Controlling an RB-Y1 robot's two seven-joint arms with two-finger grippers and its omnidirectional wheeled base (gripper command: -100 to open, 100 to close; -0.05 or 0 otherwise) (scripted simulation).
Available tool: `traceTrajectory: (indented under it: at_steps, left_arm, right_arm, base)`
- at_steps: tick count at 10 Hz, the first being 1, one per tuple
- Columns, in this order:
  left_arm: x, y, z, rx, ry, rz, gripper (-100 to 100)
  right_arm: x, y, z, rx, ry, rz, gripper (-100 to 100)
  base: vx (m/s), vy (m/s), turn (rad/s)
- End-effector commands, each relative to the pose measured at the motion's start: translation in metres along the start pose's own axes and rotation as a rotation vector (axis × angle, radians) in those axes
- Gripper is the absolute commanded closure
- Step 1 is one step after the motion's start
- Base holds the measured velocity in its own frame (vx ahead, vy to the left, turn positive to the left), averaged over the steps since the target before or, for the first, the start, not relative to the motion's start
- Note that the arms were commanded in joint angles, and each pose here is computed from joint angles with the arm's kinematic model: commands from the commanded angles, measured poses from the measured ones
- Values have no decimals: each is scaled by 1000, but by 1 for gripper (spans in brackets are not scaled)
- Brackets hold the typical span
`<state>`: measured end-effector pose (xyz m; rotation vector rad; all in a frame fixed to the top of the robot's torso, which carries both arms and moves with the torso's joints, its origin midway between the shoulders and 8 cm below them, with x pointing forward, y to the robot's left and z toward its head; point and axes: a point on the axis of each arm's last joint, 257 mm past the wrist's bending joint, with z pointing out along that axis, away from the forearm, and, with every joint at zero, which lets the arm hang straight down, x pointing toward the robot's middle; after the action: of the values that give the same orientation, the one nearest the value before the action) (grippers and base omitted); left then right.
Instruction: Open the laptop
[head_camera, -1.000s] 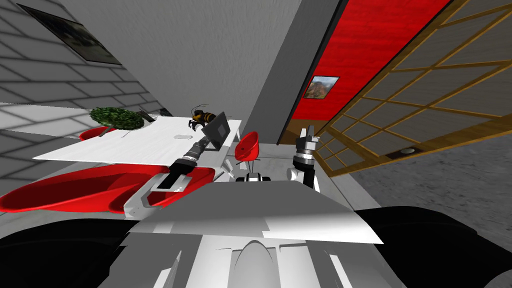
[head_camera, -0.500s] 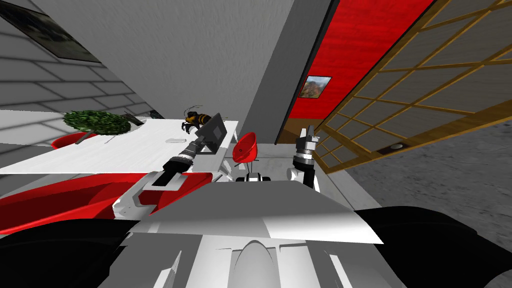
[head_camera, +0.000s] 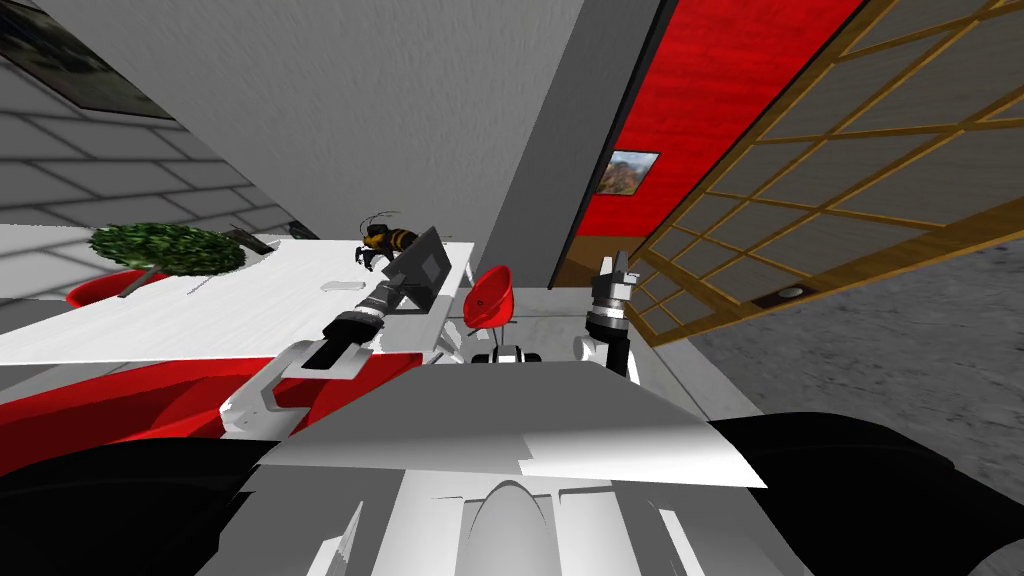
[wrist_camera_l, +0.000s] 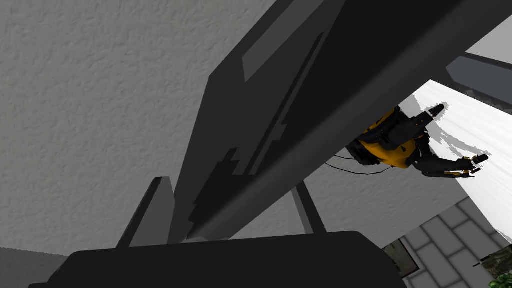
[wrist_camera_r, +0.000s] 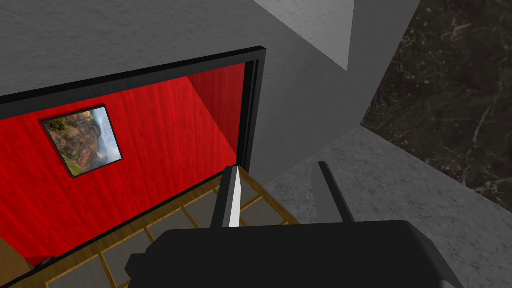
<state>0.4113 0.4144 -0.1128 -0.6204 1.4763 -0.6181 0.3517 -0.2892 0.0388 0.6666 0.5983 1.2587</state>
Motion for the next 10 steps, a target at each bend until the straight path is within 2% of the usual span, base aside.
traceTrajectory:
  at_steps: [1,4,5,7,8,9,10]
  left_arm:
    - [5,-2,1,2,-4,-118,100]
    - [9,-4,3,5,-6,-236,100]
    - [12,-6,4,7,-7,-315,100]
    - [16,-7,5,10,-8,-394,100]
    - [12,-7,4,9,-11,-357,100]
    - [21,1,6,0,-17,-448,100]
    - [24,3,7,-1,-20,-490,100]
  right_arm:
    - [0,0,0,0,0,0,0]
    - [0,0,0,0,0,0,0]
    - [0,0,0,0,0,0,0]
    - [0,0,0,0,0,0,0]
    - [0,0,0,0,0,0,0]
    - [0,0,0,0,0,0,0]
    - [0,0,0,0,0,0,0]
  base:
    - [0,121,4]
    - [-10,122,-9]
    - [-25,134,5]
    - [-33,58,-84]
    - [-8,7,-27]
    - [-24,22,-78]
    - [-41,39,-135]
